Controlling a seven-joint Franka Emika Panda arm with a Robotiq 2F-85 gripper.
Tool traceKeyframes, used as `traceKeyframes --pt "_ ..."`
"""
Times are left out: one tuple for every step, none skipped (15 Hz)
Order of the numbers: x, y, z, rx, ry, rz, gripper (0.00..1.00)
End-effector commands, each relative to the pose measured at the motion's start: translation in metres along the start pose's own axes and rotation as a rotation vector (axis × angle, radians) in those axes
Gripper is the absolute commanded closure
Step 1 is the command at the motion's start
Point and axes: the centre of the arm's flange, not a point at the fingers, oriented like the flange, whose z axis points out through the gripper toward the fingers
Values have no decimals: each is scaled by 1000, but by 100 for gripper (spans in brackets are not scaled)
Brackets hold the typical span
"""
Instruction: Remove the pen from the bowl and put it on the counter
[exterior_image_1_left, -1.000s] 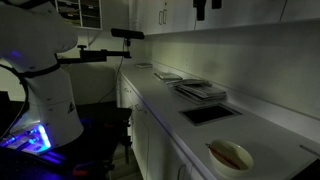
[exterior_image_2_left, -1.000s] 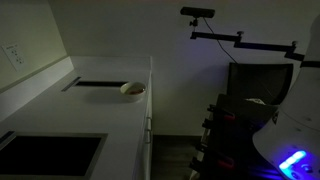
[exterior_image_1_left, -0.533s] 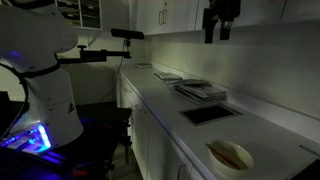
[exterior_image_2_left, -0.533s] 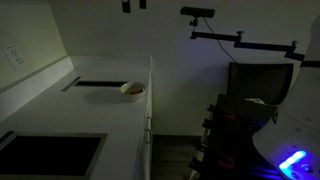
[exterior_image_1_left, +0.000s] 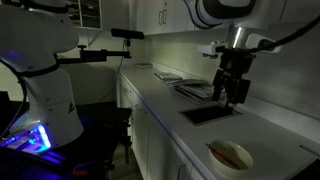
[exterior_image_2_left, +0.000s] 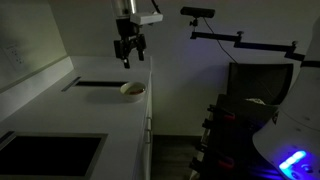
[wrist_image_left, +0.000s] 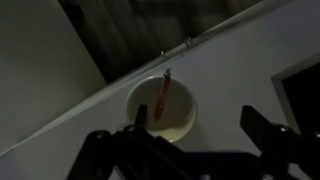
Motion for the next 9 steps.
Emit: traceKeyframes --pt "27 -3 27 28 -72 4 0" --pt "30 -3 37 37 -93 8 0" --pt "33 -2 45 41 -109 14 0" --pt "36 -1 54 49 -127 22 0" --pt "38 1 60 60 -143 24 3" --pt "40 2 66 66 -159 34 14" --pt "41 4 71 67 -173 40 15" --pt "43 7 76 71 -181 42 23" --pt "44 9 80 71 -188 44 36"
